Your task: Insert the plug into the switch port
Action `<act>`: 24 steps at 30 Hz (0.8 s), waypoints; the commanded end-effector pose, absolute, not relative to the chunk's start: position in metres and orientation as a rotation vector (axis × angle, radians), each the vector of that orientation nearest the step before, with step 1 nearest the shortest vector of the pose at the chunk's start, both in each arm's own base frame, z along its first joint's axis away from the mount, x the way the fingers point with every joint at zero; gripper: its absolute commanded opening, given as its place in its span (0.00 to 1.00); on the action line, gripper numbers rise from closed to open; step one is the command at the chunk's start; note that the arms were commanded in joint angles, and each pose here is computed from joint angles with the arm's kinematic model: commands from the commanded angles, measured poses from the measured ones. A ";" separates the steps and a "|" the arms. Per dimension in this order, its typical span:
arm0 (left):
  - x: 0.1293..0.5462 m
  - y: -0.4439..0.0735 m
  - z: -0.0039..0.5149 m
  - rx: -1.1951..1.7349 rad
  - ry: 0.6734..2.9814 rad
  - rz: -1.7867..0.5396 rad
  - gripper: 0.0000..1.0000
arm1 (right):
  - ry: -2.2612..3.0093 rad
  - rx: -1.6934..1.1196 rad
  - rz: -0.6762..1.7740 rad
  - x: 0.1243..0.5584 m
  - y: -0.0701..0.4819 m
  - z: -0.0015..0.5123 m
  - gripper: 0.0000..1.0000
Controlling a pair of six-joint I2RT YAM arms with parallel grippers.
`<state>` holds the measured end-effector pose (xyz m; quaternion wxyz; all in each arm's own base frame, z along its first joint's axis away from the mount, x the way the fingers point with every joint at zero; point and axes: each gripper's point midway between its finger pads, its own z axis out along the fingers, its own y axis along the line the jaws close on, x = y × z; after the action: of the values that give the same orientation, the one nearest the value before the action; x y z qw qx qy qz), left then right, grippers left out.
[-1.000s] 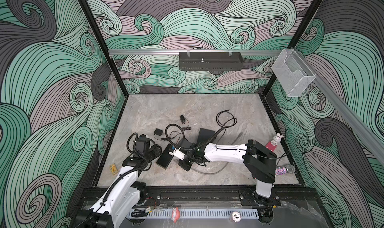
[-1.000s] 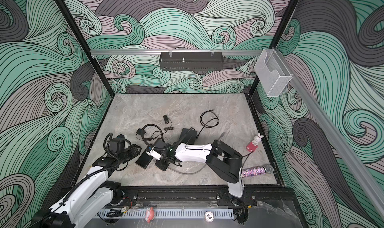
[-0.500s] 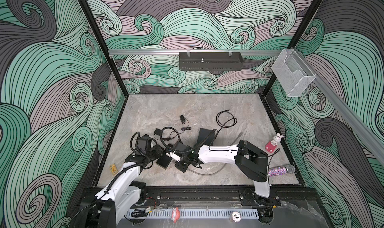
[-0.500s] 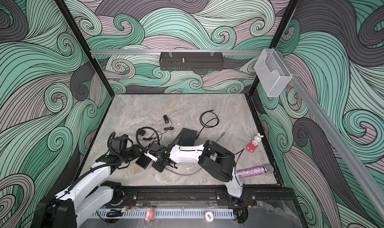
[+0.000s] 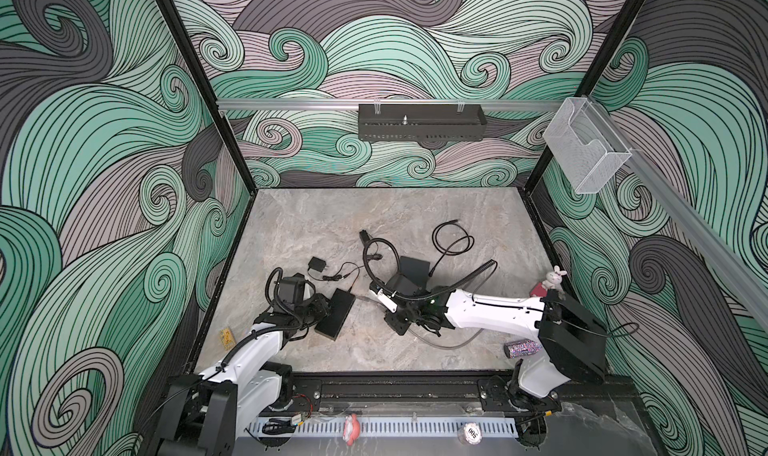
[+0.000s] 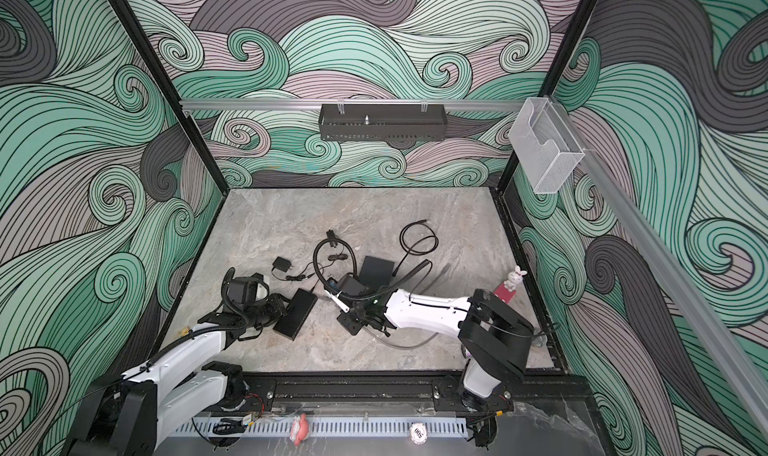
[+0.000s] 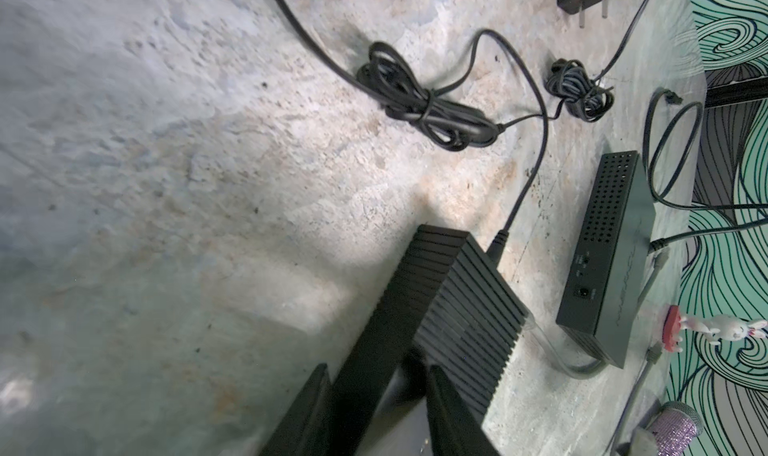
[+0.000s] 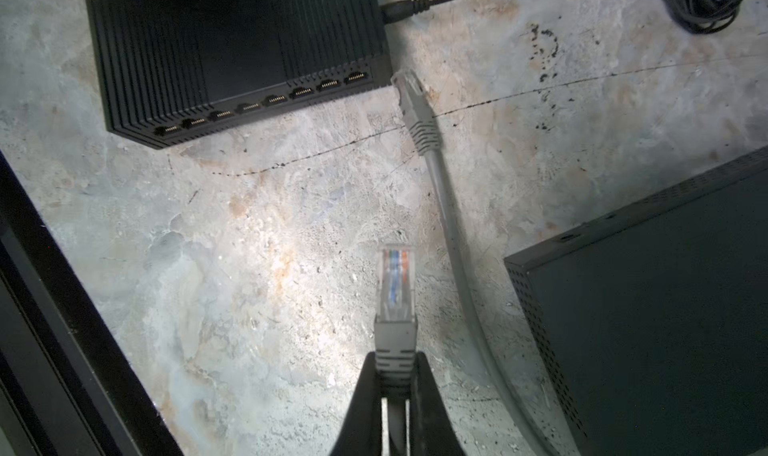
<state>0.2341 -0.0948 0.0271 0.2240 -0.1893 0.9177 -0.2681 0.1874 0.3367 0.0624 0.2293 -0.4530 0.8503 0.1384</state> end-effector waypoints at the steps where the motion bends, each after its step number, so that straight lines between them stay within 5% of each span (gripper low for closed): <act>1: 0.244 -0.112 0.039 -0.425 2.513 -0.804 0.40 | 2.337 -1.253 0.377 0.186 0.335 0.059 0.00; 13: 0.248 -0.130 0.033 -0.325 2.585 -0.795 0.41 | 2.350 -1.433 0.546 0.159 0.355 0.047 0.00; 24: 0.239 -0.126 0.024 -0.324 2.623 -0.762 0.34 | 2.309 -1.637 0.433 0.156 0.379 0.029 0.00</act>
<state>0.2463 -0.1255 0.0282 0.2076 -0.1229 0.9301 -0.2770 0.1583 0.3782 0.0313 0.1516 -0.5439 0.8099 0.1589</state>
